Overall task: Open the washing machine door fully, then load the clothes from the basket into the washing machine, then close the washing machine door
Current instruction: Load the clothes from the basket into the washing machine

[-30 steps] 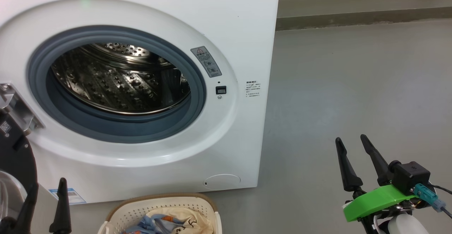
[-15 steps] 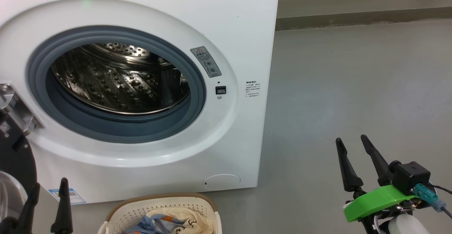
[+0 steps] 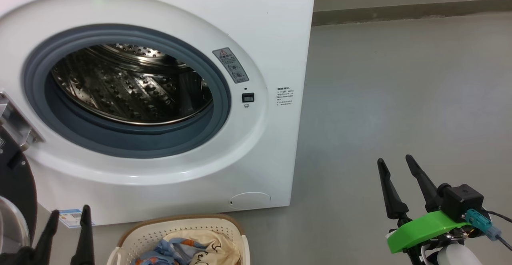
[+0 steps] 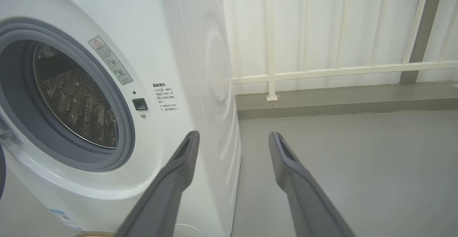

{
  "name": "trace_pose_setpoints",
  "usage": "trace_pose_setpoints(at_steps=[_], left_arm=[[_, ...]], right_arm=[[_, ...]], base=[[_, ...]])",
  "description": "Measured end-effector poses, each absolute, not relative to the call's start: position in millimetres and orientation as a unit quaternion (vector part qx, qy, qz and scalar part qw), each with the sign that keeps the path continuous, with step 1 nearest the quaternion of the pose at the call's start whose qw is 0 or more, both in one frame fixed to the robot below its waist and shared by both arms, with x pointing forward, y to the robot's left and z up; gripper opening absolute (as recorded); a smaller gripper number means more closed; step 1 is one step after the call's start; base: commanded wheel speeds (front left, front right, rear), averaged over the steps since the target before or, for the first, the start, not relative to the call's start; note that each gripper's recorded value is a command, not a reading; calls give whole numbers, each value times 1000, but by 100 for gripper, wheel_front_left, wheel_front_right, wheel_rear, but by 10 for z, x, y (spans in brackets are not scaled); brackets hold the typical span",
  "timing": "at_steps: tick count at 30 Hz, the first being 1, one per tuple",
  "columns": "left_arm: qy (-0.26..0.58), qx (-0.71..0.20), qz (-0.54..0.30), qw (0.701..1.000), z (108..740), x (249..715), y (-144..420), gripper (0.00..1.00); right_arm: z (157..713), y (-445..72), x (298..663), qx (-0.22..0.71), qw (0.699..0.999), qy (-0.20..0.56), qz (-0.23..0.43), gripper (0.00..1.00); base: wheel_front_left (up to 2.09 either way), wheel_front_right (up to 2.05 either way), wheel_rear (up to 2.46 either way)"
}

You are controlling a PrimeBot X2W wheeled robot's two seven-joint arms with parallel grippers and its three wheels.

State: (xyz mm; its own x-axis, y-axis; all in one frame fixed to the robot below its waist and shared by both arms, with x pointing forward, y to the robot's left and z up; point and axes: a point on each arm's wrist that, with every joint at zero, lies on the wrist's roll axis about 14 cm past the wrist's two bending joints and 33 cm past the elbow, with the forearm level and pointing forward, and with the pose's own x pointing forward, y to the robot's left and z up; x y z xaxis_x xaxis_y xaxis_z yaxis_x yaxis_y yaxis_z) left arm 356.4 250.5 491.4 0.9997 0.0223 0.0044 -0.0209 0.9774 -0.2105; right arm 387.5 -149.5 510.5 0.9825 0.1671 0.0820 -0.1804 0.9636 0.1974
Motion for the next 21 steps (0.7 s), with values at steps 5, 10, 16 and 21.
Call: trace_pose_setpoints(at_steps=[5,10,16,21], left_arm=[[27,-113,5,993,4723,3587,2425,100],[52,-113,-5,992,4571,3677,2365,100],[78,-113,-17,990,4413,3857,2299,100],[110,-121,-37,986,4213,3971,2181,100]], right_arm=[[4983,-1502,3879,106,991,-15,83,100],[4871,-1481,3920,107,991,0,79,100],[4767,-1469,4026,107,991,12,74,100],[4664,-1482,4117,104,992,23,67,100]], base=[[0,0,0],[0,0,0],[0,0,0],[0,0,0]])
